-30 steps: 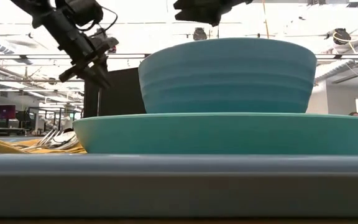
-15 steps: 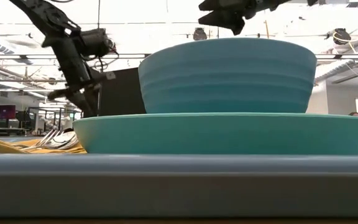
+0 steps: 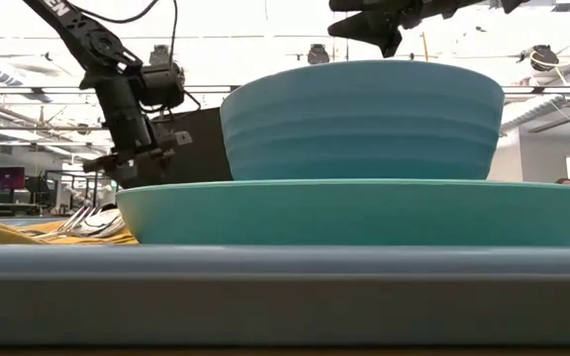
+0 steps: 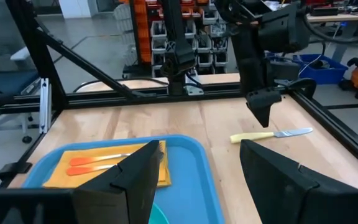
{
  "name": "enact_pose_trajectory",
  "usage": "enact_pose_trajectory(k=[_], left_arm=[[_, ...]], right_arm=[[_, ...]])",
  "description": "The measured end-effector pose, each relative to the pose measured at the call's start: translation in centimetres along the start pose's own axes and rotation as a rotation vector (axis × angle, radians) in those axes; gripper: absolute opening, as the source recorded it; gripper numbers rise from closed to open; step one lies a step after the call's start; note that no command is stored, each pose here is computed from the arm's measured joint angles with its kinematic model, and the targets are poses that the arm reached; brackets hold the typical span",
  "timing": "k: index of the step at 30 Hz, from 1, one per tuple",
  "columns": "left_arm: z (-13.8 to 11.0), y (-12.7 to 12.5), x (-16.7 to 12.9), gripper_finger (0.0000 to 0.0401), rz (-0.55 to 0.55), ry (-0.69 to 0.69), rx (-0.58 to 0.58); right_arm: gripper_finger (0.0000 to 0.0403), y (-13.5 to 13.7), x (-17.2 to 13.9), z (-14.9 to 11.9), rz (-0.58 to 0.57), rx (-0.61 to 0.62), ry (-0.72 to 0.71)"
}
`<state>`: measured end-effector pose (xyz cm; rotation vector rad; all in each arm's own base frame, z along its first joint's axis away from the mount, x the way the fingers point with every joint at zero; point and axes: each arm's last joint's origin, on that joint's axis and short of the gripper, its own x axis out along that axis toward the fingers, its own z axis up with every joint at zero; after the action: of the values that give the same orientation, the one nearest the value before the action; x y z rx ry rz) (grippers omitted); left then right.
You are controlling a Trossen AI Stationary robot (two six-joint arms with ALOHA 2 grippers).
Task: Set up tray
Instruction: Put the light yellow knife on top of the yellow napkin
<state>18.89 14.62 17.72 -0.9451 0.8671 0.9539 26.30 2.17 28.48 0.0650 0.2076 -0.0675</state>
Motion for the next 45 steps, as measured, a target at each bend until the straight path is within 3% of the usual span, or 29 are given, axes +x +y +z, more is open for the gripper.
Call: enact_pose_trajectory(k=[10,45], left_arm=[[-0.3,0.1,2.3,0.0203,0.071,0.066,0.002],[-0.9,-0.3,4.9,0.0131,0.12,0.114,0.09]], right_arm=[[0.0212,0.2,0.0,0.0,0.008,0.002,0.003],[0.0212,0.2,0.0,0.0,0.008,0.005,0.004]])
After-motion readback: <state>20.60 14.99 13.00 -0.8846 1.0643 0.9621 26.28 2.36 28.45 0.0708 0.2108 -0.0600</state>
